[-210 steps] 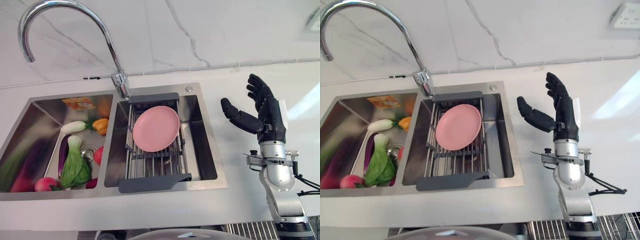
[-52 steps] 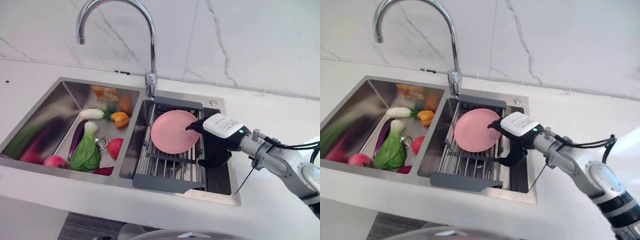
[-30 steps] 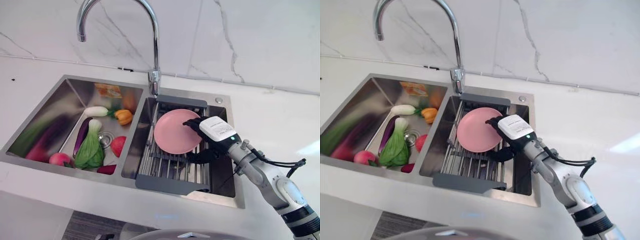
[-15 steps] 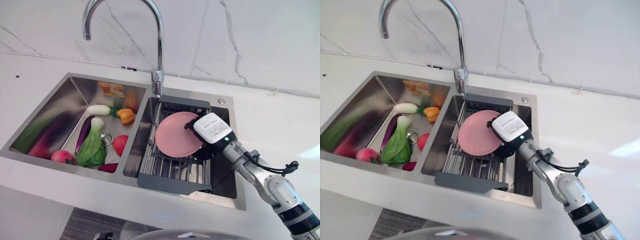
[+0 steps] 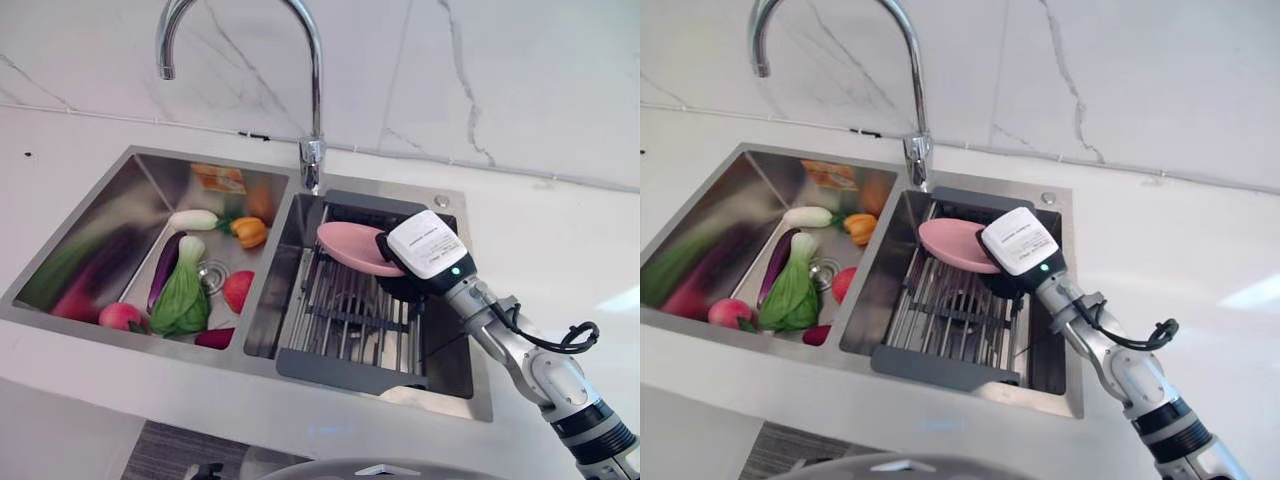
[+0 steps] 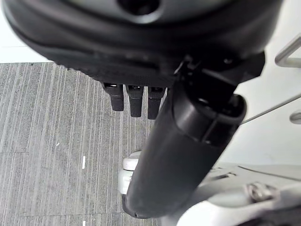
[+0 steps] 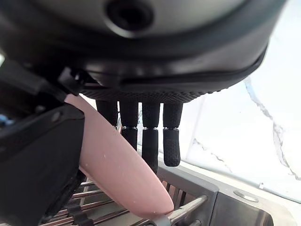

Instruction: Place the dishes in the dishwasher.

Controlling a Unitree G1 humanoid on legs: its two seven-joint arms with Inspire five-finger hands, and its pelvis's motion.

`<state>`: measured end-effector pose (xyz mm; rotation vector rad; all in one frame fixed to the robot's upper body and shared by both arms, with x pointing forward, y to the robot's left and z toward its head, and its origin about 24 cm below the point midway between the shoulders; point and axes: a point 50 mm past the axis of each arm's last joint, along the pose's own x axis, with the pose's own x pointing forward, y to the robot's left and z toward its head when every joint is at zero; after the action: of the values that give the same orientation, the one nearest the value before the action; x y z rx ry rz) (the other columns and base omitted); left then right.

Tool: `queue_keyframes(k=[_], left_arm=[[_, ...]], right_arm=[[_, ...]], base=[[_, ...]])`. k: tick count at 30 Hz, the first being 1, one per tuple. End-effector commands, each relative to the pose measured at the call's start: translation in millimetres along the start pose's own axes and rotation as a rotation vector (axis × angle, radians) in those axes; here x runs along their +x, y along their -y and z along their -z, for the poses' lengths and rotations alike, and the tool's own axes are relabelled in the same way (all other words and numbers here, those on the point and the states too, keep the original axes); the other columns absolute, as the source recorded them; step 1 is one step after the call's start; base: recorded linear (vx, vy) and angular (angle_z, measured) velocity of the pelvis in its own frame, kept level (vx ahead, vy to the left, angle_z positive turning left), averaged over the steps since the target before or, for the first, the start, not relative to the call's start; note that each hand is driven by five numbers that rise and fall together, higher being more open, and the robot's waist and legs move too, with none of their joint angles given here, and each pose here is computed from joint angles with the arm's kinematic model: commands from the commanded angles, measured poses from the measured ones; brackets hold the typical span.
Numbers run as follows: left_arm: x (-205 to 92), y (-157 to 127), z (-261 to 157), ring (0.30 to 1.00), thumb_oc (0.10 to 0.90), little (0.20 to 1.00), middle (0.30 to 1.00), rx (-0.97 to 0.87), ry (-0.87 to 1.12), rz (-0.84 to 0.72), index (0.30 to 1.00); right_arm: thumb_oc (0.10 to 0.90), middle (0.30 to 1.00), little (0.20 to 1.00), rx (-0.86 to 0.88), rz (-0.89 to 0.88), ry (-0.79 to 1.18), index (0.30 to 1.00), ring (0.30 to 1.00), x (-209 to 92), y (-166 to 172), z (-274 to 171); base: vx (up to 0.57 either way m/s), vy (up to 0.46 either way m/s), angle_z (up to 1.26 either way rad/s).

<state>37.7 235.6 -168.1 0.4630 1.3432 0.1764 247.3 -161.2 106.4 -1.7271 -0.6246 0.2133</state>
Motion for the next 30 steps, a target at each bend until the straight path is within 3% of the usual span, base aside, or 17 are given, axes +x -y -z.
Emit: queue_keyframes(k=[1, 5, 18, 25, 30], left_arm=[[0, 7, -11, 0.9, 0.8, 0.9, 0.9, 0.042, 0.029, -0.012, 0.9], [-1, 8, -6, 0.9, 0.8, 0.9, 0.9, 0.039, 0.022, -0.017, 0.9], [1, 0, -12, 0.9, 0.8, 0.9, 0.9, 0.054, 0.06, -0.05, 0.9], [3, -20, -44, 0.9, 0.8, 0.9, 0.9, -0.122, 0.154, -0.147, 0.9], [5, -23, -53, 0.9, 0.8, 0.9, 0.9, 0.012, 0.174, -0.13, 0.9]], right_arm=[[0.4, 0.3, 0.3, 0.135, 0.393, -0.033, 0.3, 0.3, 7, 65, 9], [0.4, 0.3, 0.3, 0.279, 0.461, -0.064, 0.3, 0.3, -3, 71, 12], [0.4, 0.3, 0.3, 0.519, 0.649, -0.145, 0.3, 0.3, -26, 91, 26], [0.4, 0.3, 0.3, 0.527, 0.856, -0.16, 0.3, 0.3, -28, 120, 53], [0.4, 0.3, 0.3, 0.439, 0.867, -0.359, 0.3, 0.3, -50, 111, 77]], base=[[0.02, -0.004, -0.04], [0.01, -0.009, -0.03], [0.0, -0.012, -0.01], [-0.15, 0.085, -0.04], [-0.06, 0.5, -1.49]])
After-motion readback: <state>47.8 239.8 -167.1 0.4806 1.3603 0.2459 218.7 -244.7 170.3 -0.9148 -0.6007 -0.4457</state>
